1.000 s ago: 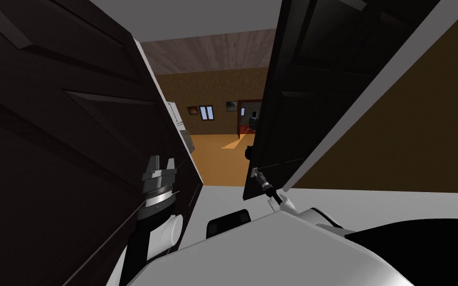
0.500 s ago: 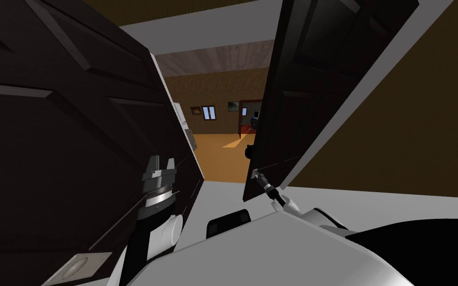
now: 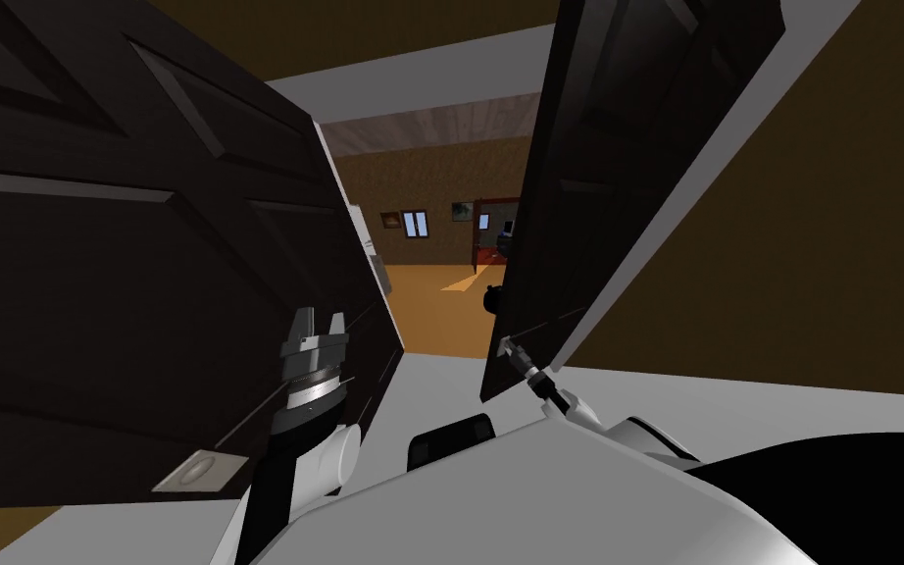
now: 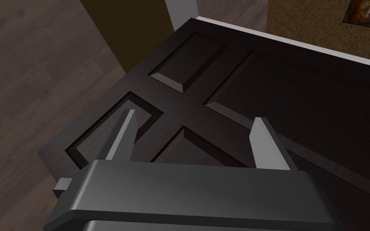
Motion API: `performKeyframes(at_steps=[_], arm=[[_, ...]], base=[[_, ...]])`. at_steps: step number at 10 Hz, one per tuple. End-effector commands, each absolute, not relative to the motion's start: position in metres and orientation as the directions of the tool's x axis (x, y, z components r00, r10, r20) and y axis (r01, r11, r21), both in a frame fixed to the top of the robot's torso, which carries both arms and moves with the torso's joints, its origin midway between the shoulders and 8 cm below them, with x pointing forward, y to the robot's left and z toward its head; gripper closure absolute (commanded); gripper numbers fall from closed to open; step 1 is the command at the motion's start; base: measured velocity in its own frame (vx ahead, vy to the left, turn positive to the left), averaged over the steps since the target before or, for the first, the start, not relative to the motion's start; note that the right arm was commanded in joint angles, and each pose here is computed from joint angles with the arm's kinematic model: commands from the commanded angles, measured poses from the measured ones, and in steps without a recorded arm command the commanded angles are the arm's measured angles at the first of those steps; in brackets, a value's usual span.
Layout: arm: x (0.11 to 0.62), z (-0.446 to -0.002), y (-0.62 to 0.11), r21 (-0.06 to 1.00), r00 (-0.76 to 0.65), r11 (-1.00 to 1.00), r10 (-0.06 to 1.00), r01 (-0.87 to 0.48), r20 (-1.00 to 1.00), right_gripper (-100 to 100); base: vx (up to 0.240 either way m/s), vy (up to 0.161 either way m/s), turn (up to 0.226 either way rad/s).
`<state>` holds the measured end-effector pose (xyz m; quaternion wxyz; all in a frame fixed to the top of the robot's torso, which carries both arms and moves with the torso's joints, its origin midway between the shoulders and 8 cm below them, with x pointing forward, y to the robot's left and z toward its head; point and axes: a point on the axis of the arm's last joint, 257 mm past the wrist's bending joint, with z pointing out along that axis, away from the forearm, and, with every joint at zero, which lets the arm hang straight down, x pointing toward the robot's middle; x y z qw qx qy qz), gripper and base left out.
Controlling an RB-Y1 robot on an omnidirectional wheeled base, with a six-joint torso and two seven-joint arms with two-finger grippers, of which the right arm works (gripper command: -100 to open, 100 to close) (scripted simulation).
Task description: Pull the door open
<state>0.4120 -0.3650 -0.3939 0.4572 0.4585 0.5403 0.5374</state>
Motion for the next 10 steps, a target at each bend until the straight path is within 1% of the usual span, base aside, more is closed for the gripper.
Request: performKeyframes(at_steps=[1,2,4,6,9,10], arm=[[0.406,-0.393,-0.367,1.000,-0.176,0.003,0.984,-0.001,-0.003,100],[0.402,-0.393,-0.368,1.000,-0.186,0.003,0.983,-0.002,-0.003,100],[0.386,-0.392,-0.369,1.000,-0.225,0.002,0.974,-0.002,-0.003,100],[0.379,-0.392,-0.369,1.000,-0.241,0.001,0.971,-0.001,-0.001,100],[0.373,-0.395,-0.368,1.000,-0.249,0.001,0.969,0.008,0.001,100],[0.371,-0.395,-0.367,1.000,-0.255,0.000,0.967,0.009,0.002,100]], base=[[-0.078,-0.041,0.049],[-0.074,-0.044,0.060],[-0.164,-0.065,0.105],[-0.139,-0.069,0.041],[-0.073,-0.033,0.017],[-0.121,-0.049,0.157]])
